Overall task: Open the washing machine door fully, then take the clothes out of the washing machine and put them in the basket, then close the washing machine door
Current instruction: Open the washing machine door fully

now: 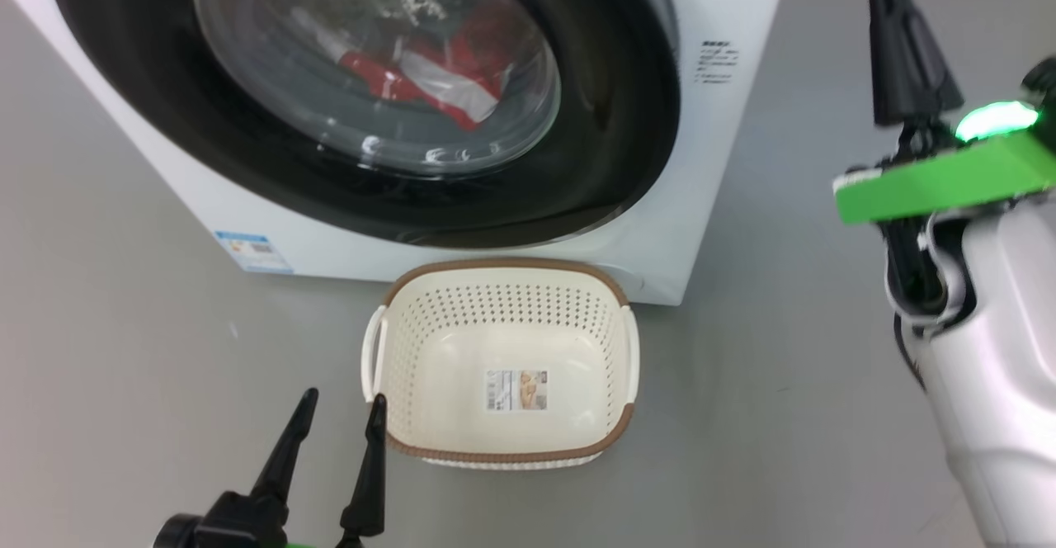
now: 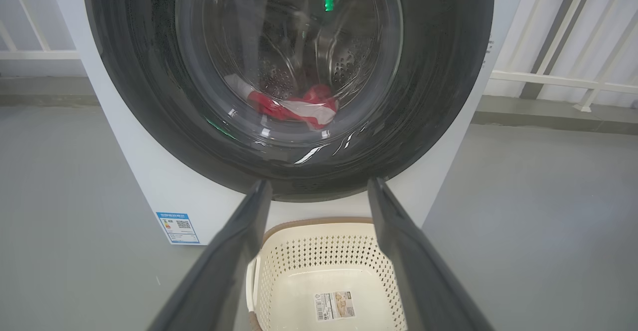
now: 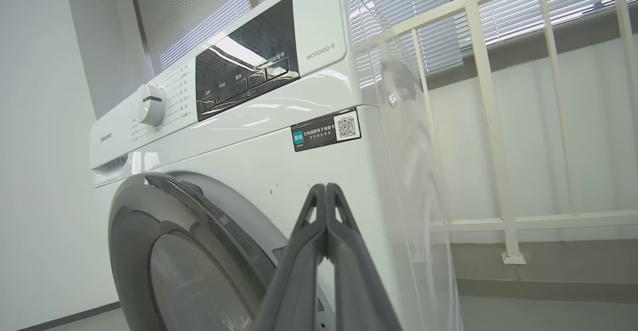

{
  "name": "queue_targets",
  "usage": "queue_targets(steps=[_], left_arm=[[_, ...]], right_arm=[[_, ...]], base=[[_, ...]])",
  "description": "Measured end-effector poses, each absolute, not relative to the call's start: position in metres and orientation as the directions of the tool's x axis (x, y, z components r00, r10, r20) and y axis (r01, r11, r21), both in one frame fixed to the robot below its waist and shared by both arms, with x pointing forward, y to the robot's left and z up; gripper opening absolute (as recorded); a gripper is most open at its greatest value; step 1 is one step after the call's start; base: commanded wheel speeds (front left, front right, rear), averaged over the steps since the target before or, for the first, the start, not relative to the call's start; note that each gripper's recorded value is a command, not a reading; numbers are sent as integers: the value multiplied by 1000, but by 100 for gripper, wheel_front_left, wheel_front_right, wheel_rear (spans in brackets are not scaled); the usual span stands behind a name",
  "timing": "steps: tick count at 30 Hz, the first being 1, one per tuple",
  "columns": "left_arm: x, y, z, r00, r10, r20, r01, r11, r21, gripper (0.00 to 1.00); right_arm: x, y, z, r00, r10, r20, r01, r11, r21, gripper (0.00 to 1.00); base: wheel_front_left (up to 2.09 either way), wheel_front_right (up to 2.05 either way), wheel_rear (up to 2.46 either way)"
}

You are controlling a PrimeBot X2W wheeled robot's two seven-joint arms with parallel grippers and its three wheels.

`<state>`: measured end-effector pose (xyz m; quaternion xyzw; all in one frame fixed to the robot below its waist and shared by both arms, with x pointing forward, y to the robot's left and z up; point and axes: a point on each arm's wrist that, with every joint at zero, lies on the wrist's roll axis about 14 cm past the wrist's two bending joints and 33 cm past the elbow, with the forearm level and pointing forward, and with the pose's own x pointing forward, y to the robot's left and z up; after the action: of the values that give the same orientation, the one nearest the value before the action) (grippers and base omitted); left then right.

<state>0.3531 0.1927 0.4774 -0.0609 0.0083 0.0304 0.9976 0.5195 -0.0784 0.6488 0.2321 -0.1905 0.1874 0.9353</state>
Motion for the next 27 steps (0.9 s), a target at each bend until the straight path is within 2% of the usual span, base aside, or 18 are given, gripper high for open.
queue_targets(steps=[7, 18, 19, 27], left_arm=[[358, 203, 474, 995, 91, -33, -94, 988, -125, 100], [361, 209, 464, 991, 112, -68, -120, 985, -126, 100], [363, 211, 464, 991, 116, -69, -124, 985, -123, 100], [365, 214, 458, 989, 123, -87, -133, 984, -119, 100]], right_arm=[[547, -45, 647, 840, 342, 421, -513, 756, 407, 0], [575, -3, 616, 828, 494, 265, -533, 547, 645, 0], [578, 4, 610, 812, 543, 217, -522, 506, 687, 0], [583, 19, 587, 708, 703, 58, -437, 372, 819, 0]], base=[[0, 0, 0], [0, 0, 0], [0, 0, 0], [0, 0, 0]])
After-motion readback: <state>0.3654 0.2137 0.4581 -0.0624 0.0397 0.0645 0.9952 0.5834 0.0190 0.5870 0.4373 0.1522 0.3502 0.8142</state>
